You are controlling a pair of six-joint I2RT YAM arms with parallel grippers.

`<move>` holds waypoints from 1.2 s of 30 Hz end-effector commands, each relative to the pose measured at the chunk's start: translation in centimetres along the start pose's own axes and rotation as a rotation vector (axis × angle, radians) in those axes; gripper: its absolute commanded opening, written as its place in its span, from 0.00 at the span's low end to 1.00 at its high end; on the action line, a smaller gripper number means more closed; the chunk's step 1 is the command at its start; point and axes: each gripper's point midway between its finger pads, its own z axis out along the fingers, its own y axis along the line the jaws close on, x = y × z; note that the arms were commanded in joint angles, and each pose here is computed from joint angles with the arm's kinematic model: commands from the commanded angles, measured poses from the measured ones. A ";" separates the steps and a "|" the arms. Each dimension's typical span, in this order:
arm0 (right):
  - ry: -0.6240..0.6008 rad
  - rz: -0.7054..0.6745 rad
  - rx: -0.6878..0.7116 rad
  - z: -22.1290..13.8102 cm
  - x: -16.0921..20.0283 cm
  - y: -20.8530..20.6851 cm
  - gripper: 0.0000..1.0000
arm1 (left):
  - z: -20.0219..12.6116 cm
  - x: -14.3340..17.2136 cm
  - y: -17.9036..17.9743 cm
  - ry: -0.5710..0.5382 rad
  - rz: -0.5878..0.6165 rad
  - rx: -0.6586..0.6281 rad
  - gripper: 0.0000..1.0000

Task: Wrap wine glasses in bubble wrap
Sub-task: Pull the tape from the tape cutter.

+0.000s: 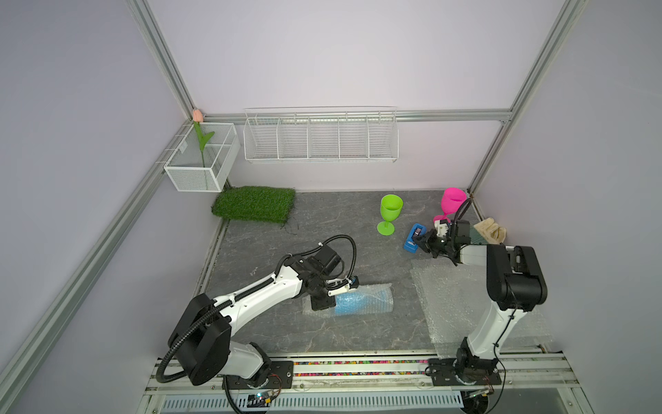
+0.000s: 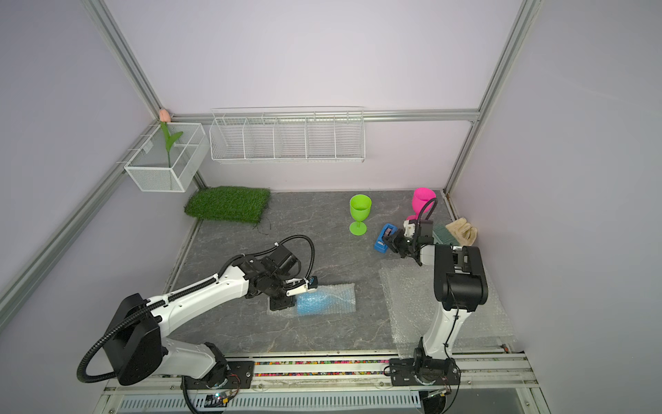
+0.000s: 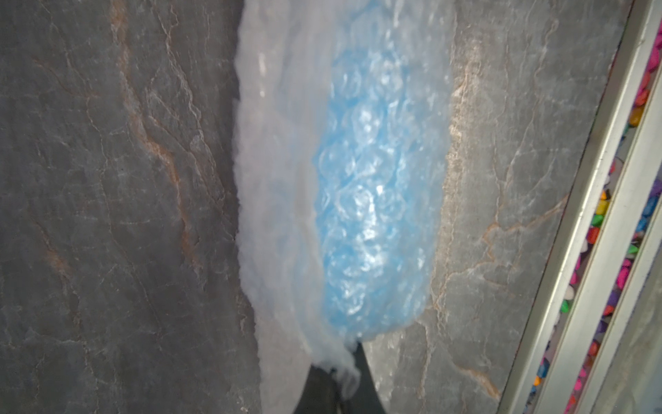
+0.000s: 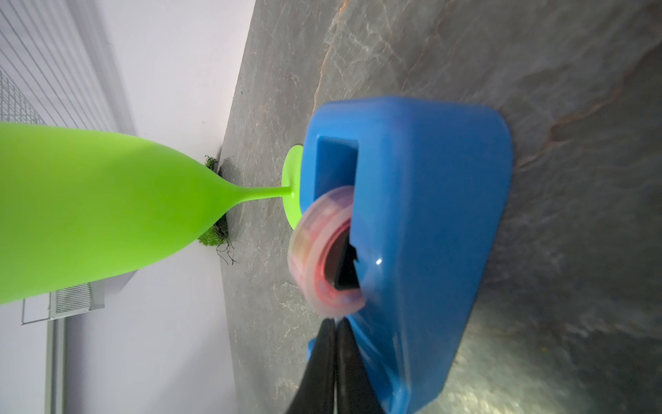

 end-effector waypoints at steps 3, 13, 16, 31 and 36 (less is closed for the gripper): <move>-0.004 -0.022 -0.021 -0.8 0.0 1.8 0.07 | 0.1 -0.1 -0.1 0.007 0.008 0.007 0.00; 0.014 -0.070 -0.011 -2.6 2.6 4.8 0.07 | 0.0 -0.1 -0.1 0.006 0.008 0.008 0.00; 0.036 -0.066 0.008 -3.2 4.5 4.8 0.07 | 0.0 -0.1 -0.2 0.005 0.007 0.013 0.00; 0.103 -0.113 0.073 -6.7 13.2 6.4 0.07 | -0.2 -0.5 -0.7 -0.008 0.034 0.038 0.00; 0.180 -0.128 0.090 -5.9 16.9 5.7 0.07 | 0.0 -0.5 -0.8 -0.005 0.036 0.044 0.00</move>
